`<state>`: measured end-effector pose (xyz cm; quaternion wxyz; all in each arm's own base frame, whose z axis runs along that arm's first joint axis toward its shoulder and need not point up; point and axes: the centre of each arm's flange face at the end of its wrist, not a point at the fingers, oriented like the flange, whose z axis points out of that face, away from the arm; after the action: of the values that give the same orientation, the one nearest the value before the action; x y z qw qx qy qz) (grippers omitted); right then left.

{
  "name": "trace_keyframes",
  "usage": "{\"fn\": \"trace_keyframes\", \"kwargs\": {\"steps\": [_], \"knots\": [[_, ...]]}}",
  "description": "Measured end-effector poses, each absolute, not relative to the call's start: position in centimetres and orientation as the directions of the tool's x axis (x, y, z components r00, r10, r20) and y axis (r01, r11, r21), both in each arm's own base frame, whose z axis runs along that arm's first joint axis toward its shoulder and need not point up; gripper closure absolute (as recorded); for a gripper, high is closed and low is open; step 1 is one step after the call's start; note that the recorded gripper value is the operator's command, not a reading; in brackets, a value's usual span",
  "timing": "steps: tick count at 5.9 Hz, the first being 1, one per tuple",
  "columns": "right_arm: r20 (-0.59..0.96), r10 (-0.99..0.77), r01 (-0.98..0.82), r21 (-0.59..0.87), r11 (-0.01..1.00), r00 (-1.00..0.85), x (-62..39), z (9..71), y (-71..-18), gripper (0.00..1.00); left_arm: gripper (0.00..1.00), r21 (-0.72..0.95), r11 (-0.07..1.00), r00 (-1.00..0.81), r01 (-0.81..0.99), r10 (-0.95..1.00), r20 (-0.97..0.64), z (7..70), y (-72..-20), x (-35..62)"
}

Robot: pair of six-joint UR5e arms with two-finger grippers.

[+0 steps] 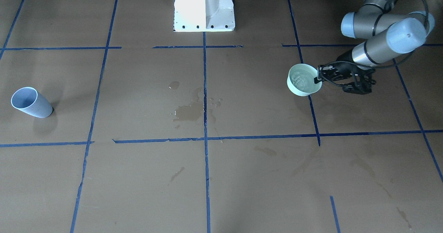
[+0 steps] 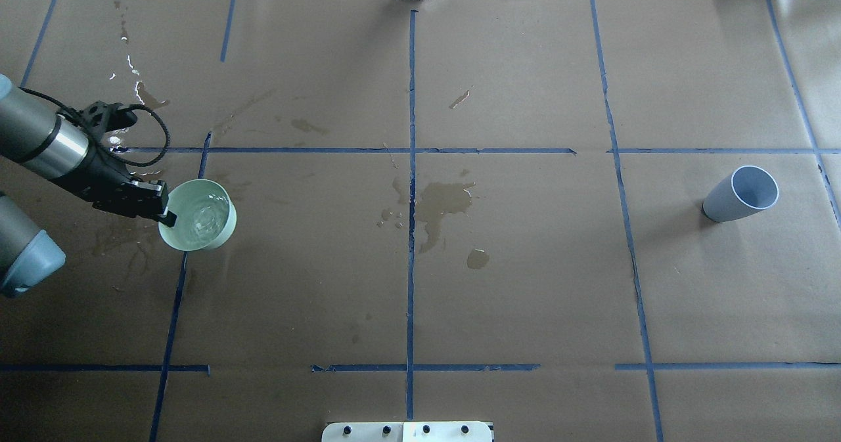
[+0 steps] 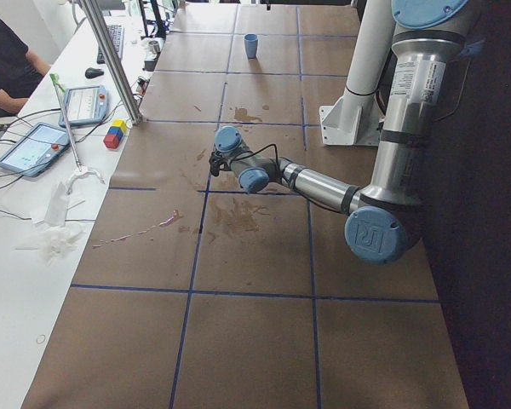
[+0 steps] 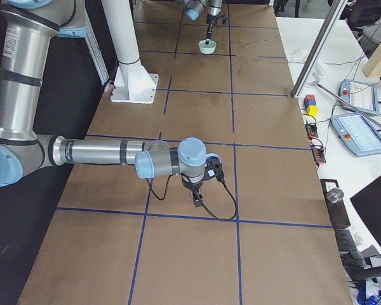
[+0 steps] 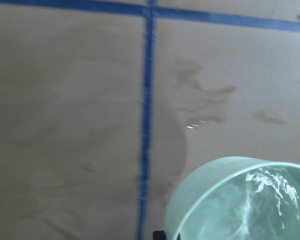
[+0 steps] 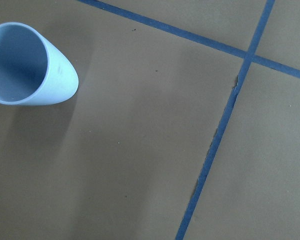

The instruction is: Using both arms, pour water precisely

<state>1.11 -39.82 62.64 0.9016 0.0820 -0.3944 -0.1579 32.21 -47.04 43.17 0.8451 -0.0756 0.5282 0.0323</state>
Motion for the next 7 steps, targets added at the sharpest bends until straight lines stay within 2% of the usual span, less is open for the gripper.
{"fn": "trace_keyframes", "kwargs": {"steps": [3, 7], "knots": [[0.681, -0.349, 0.222, 0.27, 0.937, 0.644, 1.1, 62.9, -39.9, 0.0, 1.0, -0.111, 0.979, 0.507, -0.171, -0.009, -0.862, 29.2, -47.8, 44.2], [0.681, -0.348, 0.221, 0.27, 0.937, 0.644, 1.1, 62.8, -40.0, 0.0, 1.0, -0.126, 0.981, 0.541, -0.145, -0.028, -0.84, 22.1, -50.4, 53.4]]}}
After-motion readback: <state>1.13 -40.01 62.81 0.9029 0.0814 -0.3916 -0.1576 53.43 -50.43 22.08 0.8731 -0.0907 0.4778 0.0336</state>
